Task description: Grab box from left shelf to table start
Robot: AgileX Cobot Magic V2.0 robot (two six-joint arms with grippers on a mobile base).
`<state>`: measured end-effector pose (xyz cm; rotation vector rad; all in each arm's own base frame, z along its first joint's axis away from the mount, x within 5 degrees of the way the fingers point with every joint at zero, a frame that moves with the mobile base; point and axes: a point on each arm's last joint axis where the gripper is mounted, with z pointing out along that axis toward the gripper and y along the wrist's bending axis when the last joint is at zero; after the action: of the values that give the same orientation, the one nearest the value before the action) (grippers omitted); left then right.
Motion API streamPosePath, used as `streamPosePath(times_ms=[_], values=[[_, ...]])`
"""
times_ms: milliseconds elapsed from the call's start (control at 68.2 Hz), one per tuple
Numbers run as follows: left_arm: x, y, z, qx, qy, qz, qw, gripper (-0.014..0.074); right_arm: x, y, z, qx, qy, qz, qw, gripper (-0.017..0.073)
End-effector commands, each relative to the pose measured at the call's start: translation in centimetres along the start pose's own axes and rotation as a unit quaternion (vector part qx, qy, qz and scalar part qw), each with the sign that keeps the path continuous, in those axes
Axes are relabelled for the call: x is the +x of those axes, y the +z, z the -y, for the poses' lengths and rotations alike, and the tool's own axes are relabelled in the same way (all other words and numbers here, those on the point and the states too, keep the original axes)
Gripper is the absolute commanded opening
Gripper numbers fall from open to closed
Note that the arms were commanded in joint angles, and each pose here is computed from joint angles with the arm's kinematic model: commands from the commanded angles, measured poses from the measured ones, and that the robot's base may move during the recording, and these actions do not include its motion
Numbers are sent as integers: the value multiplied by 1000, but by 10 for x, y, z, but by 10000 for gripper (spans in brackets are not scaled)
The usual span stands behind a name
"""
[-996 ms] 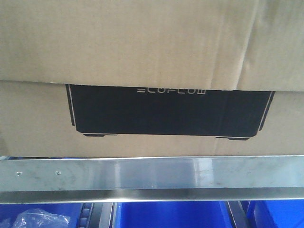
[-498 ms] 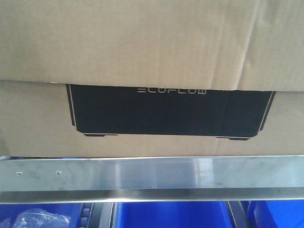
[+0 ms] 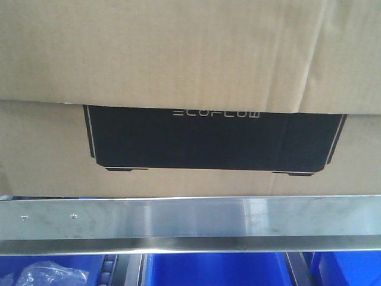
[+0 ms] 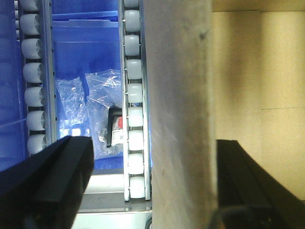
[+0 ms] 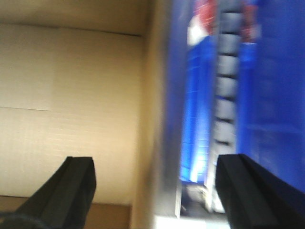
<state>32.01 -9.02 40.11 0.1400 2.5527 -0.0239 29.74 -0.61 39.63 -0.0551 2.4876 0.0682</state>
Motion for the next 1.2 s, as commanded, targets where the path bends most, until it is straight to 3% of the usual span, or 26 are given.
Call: streamPosePath(times_ms=[0, 234, 308, 425, 498, 615, 703, 1026, 1187], values=[[-7, -22, -2, 4, -4, 52, 999, 404, -12, -7, 0, -1, -8, 41, 999, 612], [-8, -22, 1, 20, -9, 57, 998, 404, -15, 32, 3, -4, -4, -4, 1000, 611], [-8, -22, 1, 20, -9, 57, 998, 390, -15, 36, 4, -5, -4, -9, 1000, 569], [-8, -22, 1, 20, -9, 57, 998, 306, -15, 37, 4, -5, -4, -9, 1000, 393], [-8, -22, 1, 20, -9, 57, 998, 193, -15, 37, 4, -5, -4, -10, 1000, 205], [-9, -22, 1, 21, -9, 60, 998, 12, -15, 37, 4, -5, -4, -10, 1000, 41], [-9, -22, 1, 22, -10, 60, 998, -111, -15, 37, 4, -5, -4, -9, 1000, 55], [-10, -23, 1, 24, -10, 68, 997, -92, -15, 31, 3, -5, -4, -9, 1000, 56], [-6, -43, 1, 33, -17, 89, 995, -92, -13, 7, 1, -4, -7, 17, 1000, 56]])
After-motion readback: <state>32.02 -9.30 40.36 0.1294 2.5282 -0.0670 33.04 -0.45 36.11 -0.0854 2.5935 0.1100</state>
